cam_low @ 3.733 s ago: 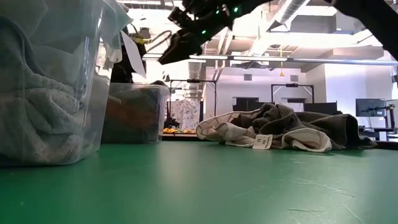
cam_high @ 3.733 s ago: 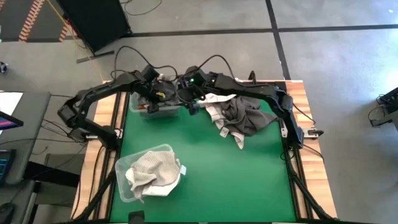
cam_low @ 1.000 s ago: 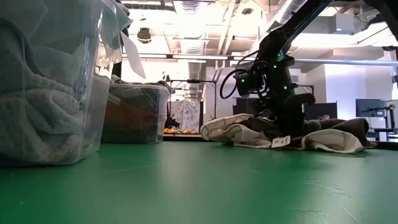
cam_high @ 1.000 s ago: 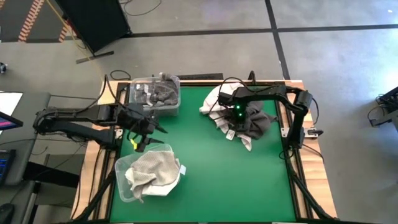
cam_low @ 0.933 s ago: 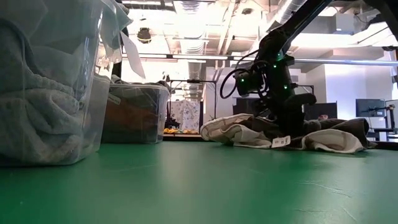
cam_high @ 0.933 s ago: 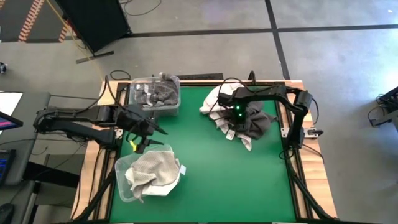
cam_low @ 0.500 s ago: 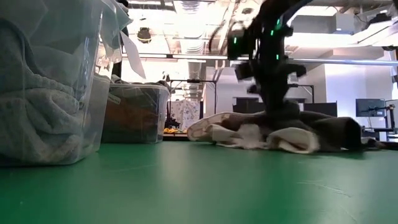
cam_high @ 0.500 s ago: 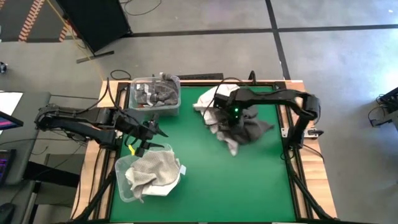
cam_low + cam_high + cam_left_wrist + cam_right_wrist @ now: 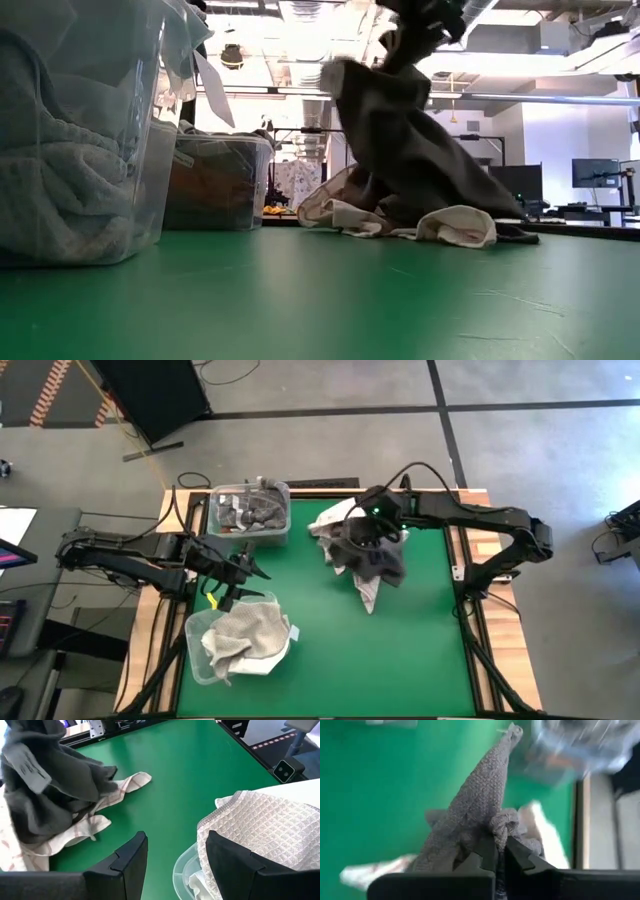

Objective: Sort towels by color in basket
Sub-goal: Put the black towel into the top transparent bin

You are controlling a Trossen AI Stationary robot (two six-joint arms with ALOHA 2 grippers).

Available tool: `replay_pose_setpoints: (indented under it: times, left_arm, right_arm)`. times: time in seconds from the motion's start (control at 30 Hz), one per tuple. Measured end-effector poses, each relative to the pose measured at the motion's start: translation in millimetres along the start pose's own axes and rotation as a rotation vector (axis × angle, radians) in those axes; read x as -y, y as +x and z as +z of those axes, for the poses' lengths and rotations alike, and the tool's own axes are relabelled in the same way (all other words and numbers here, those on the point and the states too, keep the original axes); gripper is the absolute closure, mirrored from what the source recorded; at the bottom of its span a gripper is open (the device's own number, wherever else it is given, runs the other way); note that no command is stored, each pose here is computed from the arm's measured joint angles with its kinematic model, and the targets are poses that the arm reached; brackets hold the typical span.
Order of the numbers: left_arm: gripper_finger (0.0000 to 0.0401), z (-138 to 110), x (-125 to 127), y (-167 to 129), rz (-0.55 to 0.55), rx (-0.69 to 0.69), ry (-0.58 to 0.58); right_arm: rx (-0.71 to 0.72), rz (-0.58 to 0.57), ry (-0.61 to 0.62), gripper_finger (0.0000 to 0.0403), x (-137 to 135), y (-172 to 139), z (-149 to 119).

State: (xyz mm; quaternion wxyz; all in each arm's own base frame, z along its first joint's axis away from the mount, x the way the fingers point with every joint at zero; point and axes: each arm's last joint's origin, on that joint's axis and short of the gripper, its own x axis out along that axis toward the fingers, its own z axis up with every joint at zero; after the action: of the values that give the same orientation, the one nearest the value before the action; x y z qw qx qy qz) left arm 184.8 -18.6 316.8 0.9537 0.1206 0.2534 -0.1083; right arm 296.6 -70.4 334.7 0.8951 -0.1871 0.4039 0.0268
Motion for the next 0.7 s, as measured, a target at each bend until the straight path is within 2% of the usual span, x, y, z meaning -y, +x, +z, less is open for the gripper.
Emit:
replay_pose_setpoints:
  times: [0.27,0.5,0.7]
  left_arm:
    - [0.0208,-0.2,-0.4,0.0,0.015,-0.005,-0.008]
    - [0.0208,-2.6,-1.0,-0.1,0.052,-0.039,-0.029]
    - [0.0208,-5.3,-1.1,-0.3,0.072,-0.071,-0.046]
  right_arm:
    - [0.228,-0.158,-0.147,0.0373,14.7,0.1,22.9]
    - [0.411,-0.277,-0.210,0.0372,39.4,7.9,34.0]
    - [0.549,-0.281,-0.242,0.0369,64.9,17.5,43.9]
